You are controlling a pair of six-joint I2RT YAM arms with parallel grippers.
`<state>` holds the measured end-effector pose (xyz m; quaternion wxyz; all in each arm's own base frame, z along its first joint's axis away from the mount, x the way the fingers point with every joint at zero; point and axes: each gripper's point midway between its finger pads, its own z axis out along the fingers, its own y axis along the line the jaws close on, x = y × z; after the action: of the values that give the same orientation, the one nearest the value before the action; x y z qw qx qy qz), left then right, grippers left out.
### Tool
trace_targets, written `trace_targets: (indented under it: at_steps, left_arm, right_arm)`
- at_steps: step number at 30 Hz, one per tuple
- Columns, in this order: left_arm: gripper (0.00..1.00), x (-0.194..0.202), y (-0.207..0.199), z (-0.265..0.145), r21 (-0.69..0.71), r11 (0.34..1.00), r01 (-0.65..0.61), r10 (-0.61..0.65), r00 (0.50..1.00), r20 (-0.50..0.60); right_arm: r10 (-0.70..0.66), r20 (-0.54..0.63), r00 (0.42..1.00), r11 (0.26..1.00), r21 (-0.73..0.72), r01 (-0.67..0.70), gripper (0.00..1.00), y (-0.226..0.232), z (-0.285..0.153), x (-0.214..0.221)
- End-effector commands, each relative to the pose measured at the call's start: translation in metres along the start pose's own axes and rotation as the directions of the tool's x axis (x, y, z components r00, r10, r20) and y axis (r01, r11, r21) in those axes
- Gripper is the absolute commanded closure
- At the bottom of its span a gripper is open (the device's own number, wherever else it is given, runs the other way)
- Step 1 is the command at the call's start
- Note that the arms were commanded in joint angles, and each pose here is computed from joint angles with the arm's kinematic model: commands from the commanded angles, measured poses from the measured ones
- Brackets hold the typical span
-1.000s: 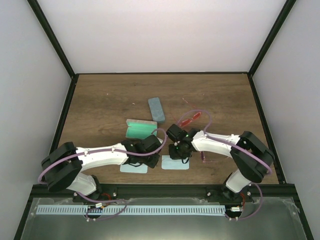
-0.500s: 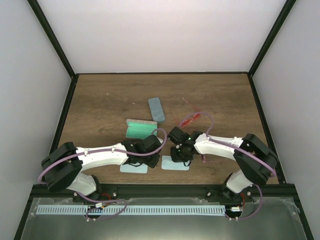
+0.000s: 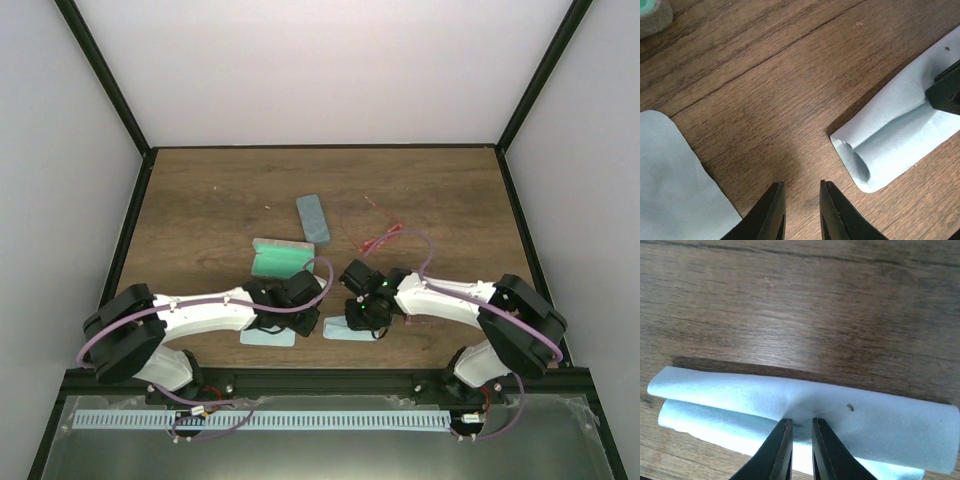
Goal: Organize the sunglasses
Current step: Adjust the glasses cleaning cloth at the center of the board.
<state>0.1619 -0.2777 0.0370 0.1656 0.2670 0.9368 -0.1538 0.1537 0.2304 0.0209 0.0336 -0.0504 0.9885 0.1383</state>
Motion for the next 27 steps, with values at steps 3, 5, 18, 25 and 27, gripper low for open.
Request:
trace_targets:
  at_steps: [3,5,18,25,27]
  left_arm:
    - [0.78,-0.001,-0.004,0.002,0.017,1.000,-0.017,0.017,1.000,0.003]
    - [0.78,-0.001,-0.004,0.002,0.016,1.000,-0.017,0.017,1.000,0.001]
    - [0.78,-0.001,-0.005,-0.001,0.021,1.000,-0.010,0.010,1.000,0.005]
    - [0.78,0.007,0.000,-0.002,0.015,1.000,-0.001,0.001,1.000,-0.004]
    - [0.78,0.009,0.002,-0.002,0.010,1.000,0.000,0.000,1.000,-0.008]
  right_arm:
    - [0.014,0.000,1.000,1.000,-0.013,-0.014,0.87,0.004,-0.005,0.006]
    - [0.018,0.013,1.000,1.000,-0.012,-0.018,0.87,0.004,-0.009,0.004]
    - [-0.010,0.083,0.996,1.000,-0.001,0.011,0.85,0.020,-0.019,-0.022]
    - [-0.020,0.061,0.998,1.000,0.005,0.019,0.85,0.020,-0.006,-0.021]
    - [-0.022,0.054,0.998,1.000,0.005,0.022,0.85,0.021,-0.003,-0.021]
